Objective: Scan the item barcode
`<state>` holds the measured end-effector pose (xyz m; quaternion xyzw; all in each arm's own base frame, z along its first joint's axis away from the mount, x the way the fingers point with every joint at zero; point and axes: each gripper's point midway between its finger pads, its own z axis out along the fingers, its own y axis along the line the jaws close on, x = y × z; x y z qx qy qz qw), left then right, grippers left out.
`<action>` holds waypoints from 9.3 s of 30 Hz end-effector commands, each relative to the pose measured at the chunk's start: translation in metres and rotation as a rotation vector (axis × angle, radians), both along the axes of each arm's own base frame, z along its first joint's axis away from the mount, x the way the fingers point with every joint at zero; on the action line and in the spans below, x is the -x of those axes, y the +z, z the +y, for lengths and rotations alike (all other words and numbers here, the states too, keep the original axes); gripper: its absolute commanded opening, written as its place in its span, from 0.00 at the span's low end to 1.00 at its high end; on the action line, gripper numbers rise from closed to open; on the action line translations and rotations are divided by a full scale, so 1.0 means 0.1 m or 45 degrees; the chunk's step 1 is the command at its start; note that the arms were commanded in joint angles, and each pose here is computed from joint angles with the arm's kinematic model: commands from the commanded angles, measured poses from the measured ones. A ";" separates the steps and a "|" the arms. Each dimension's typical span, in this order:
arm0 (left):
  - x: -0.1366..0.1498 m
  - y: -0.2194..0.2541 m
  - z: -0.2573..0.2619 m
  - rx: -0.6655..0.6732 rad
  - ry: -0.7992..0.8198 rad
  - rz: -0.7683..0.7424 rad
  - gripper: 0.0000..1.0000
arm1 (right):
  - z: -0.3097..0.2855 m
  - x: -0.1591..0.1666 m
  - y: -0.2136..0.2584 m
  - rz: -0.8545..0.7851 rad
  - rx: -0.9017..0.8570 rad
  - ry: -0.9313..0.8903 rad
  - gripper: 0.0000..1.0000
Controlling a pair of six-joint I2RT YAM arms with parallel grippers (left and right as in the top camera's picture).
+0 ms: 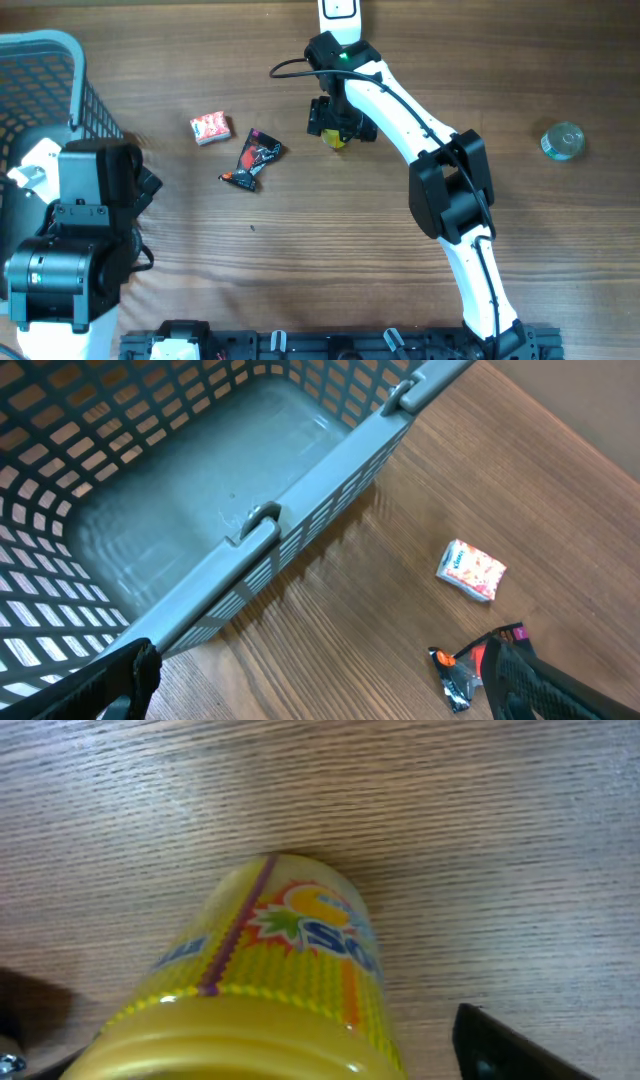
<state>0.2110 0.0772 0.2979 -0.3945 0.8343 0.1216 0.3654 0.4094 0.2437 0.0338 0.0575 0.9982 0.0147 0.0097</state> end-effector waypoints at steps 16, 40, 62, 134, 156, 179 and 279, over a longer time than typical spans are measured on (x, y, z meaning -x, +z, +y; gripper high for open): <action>0.01 0.01 0.00 0.001 -0.008 0.008 1.00 | 0.25 0.36 0.02 0.216 -0.207 0.175 0.47; 0.01 0.01 0.00 0.002 -0.009 0.008 1.00 | 0.33 1.10 0.31 0.631 -0.432 0.337 0.48; 0.01 0.00 -0.02 0.013 -0.017 0.009 1.00 | 0.55 0.72 0.21 0.389 -0.522 0.424 0.49; -0.23 -0.18 -0.03 0.008 -0.016 0.107 1.00 | -0.11 -2.58 0.75 -1.423 0.045 0.370 0.56; -0.45 -0.10 -0.41 0.016 -0.204 0.020 1.00 | -1.82 -1.83 1.76 -1.068 0.615 -0.049 0.59; -1.25 -1.25 -2.54 -0.069 -0.915 0.284 1.00 | -5.06 -0.06 0.29 -0.219 0.425 -0.954 0.66; -0.45 -1.33 -3.00 1.334 -1.980 0.130 0.04 | -2.87 -0.75 0.83 -0.494 0.091 -0.419 1.00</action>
